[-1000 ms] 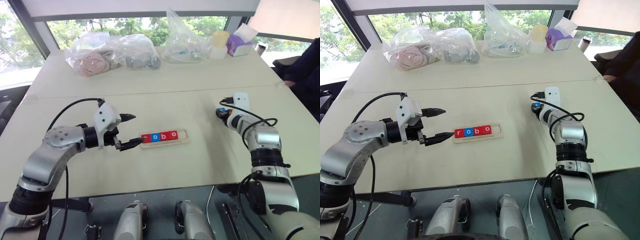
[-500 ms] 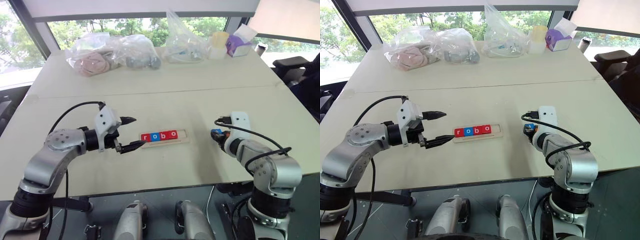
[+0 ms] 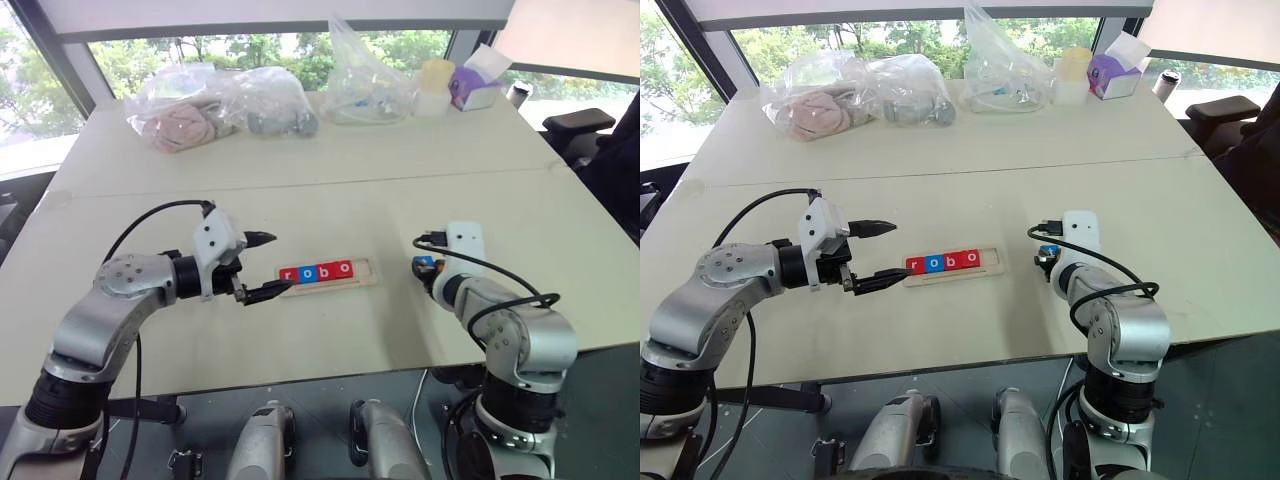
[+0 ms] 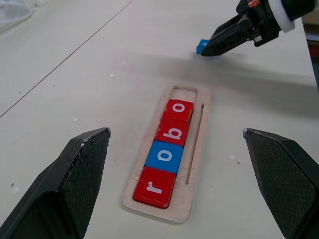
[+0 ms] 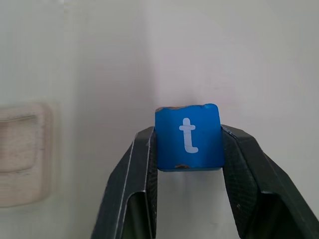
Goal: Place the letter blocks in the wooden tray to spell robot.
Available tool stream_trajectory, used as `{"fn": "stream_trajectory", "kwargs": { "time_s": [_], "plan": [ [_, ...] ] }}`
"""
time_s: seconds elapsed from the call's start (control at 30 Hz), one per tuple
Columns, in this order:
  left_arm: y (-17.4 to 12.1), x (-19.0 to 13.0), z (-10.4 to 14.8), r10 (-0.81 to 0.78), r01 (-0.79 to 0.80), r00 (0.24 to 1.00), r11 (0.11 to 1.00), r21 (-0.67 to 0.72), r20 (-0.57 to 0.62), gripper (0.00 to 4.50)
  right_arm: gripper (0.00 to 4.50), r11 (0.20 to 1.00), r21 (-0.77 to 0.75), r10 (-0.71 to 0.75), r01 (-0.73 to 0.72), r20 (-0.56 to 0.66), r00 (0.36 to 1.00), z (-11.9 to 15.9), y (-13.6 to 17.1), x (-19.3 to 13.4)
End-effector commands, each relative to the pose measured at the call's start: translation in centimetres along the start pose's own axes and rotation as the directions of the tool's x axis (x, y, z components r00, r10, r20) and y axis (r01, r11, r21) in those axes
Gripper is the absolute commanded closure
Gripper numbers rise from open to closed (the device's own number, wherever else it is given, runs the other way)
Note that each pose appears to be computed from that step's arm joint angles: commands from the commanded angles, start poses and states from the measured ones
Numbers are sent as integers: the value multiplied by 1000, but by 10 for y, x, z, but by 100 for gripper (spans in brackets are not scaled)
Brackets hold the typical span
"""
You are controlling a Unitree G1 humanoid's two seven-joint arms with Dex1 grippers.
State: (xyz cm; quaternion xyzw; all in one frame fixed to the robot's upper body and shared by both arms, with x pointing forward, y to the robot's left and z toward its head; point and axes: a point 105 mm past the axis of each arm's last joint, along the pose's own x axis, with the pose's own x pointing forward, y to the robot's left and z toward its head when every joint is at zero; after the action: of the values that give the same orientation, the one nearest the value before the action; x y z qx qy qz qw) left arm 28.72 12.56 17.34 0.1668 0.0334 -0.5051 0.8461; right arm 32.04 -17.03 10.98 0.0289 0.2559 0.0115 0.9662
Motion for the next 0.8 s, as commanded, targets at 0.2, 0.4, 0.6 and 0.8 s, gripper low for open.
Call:
{"fn": "stream_trajectory", "kwargs": {
  "time_s": [0.2, 0.4, 0.6, 0.8],
  "plan": [
    [-1, -5, 8, 16, -17, 1000, 999, 35, 18, 0, 26, 990, -110, 95, -87, 70, 993, 21, 12, -4],
    [-1, -5, 8, 14, -15, 1000, 999, 35, 17, 0, 7, 674, -582, 534, -455, -41, 844, 44, 31, -38],
    [3, -3, 10, 15, -16, 1000, 999, 45, 23, 0, 7, 292, -742, 655, -603, -305, 692, 34, -5, -48],
    [4, -2, 12, 15, -17, 1000, 999, 51, 28, 0, 7, 196, -779, 599, -596, -386, 702, 34, -41, -17]
  ]
}}
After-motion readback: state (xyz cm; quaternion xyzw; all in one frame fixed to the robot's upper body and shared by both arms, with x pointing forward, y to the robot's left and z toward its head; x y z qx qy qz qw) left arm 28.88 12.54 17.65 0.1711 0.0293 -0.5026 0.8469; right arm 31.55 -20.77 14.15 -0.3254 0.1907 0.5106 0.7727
